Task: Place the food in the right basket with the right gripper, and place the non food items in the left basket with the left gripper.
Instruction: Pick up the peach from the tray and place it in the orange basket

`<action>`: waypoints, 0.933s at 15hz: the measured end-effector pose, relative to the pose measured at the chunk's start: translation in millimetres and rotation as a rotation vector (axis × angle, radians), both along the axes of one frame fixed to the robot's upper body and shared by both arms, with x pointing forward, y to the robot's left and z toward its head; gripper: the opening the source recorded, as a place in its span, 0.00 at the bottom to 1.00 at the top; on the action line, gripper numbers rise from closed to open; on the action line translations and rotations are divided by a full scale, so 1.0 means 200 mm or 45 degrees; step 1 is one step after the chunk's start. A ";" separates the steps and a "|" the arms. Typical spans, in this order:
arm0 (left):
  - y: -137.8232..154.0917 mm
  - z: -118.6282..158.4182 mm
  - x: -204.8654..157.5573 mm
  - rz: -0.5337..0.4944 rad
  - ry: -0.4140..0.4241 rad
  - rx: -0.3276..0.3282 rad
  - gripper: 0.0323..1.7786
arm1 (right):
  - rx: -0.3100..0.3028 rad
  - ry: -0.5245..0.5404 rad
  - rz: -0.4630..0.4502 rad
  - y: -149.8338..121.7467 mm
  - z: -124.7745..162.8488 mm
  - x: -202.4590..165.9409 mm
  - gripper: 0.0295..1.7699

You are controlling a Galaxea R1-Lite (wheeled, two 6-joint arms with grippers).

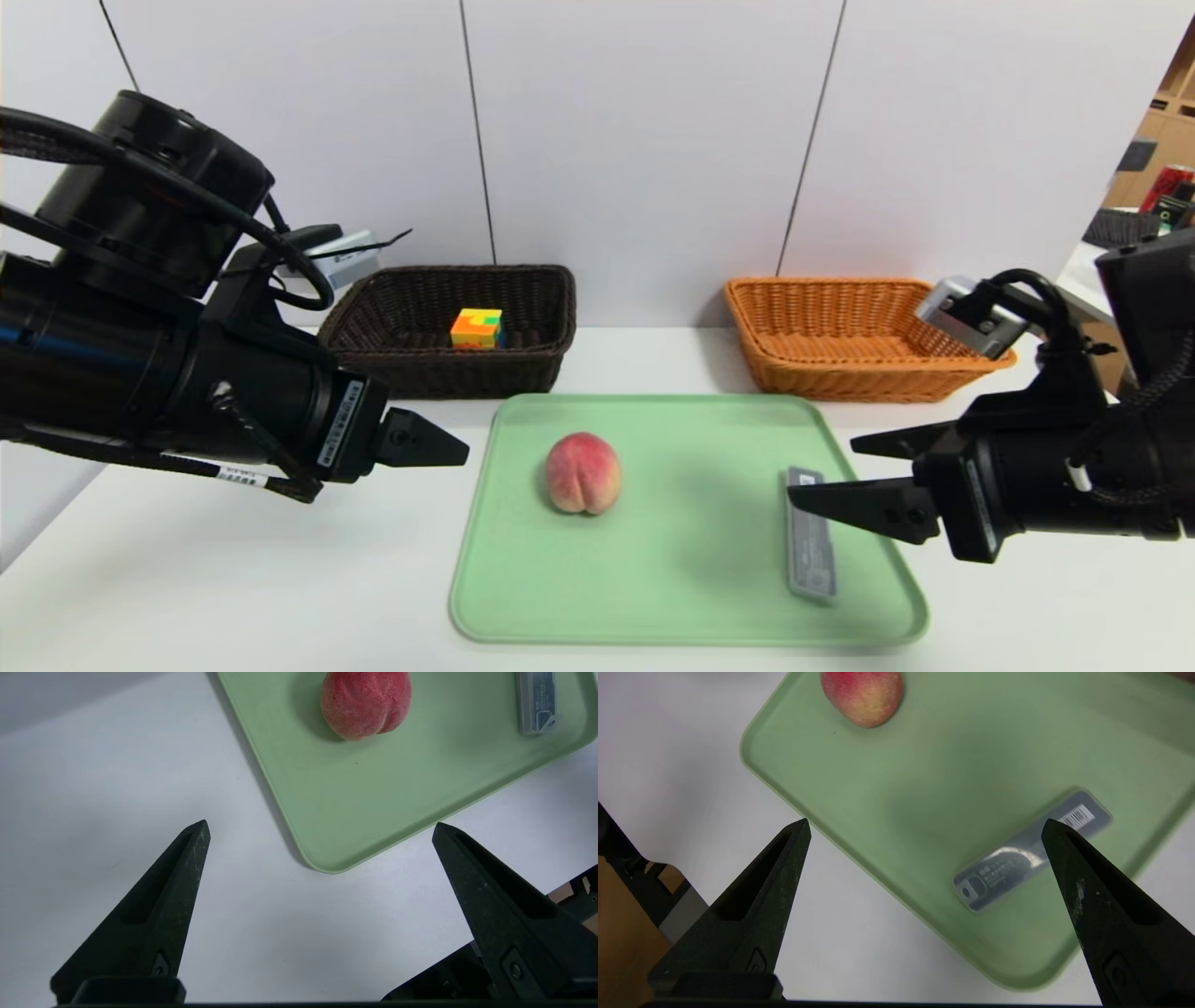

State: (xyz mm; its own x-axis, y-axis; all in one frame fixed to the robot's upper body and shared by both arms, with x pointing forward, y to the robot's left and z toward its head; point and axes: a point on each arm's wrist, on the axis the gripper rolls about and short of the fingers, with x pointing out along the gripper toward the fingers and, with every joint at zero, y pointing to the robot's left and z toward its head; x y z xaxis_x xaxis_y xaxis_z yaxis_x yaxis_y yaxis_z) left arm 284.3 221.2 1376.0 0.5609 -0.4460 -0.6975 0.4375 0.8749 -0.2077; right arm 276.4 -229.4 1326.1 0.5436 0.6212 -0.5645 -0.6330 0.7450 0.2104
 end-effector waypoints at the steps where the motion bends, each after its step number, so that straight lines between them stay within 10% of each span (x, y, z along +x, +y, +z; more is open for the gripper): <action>1: 0.00 0.00 -0.01 -0.003 -0.003 0.000 0.95 | -0.011 0.004 0.029 0.04 0.00 0.02 0.97; 14: 0.05 -0.01 -0.04 0.038 0.003 0.030 0.95 | -0.119 0.004 0.205 0.55 -0.10 0.38 0.97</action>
State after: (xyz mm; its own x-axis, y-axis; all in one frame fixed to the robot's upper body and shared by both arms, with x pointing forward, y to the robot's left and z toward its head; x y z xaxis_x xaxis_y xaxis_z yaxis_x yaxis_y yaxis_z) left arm 276.8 231.0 1373.0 0.5720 -0.4126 -0.7090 0.4108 0.8922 -0.1878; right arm 352.2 -118.9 1306.7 0.4397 0.6446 -0.6254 -0.7451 0.6506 0.1467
